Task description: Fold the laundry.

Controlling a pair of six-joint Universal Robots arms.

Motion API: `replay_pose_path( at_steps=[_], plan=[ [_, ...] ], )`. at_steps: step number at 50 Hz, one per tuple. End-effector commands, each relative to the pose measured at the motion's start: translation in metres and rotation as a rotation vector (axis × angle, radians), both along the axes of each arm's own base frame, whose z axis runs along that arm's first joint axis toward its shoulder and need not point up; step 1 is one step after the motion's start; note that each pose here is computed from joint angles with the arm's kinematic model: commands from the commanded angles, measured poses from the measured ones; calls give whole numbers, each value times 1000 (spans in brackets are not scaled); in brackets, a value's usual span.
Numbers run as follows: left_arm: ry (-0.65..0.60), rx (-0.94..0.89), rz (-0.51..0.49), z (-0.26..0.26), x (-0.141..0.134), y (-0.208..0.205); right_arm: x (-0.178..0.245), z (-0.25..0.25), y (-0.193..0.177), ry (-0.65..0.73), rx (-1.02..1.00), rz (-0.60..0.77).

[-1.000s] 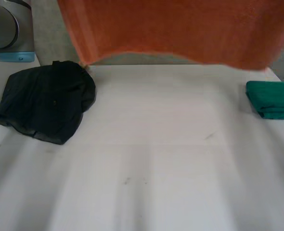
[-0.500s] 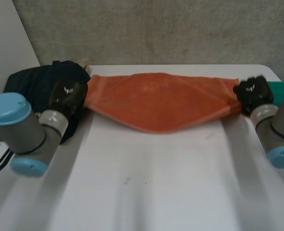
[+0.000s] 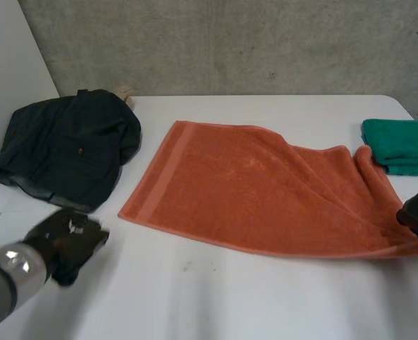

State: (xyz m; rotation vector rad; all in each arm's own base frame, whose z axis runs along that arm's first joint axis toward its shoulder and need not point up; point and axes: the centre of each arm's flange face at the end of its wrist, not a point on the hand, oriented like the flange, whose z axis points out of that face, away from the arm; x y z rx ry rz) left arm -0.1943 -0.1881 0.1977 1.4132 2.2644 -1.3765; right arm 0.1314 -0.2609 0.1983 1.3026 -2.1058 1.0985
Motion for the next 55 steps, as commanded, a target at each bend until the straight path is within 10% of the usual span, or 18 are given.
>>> replay_pose_path(
  at_steps=[1,22,42,55],
  plan=[
    [176,-266,-57,5,-42,-52,17,-9,-17,-81,-60,4],
    [649,-31,31,-12,-72,-65,97,175,42,-619,-589,209],
    [720,147,15,-64,-125,-77,110,258,105,-740,-766,297],
    [723,34,178,-43,-105,-89,95,252,87,-648,-790,212]
  ],
)
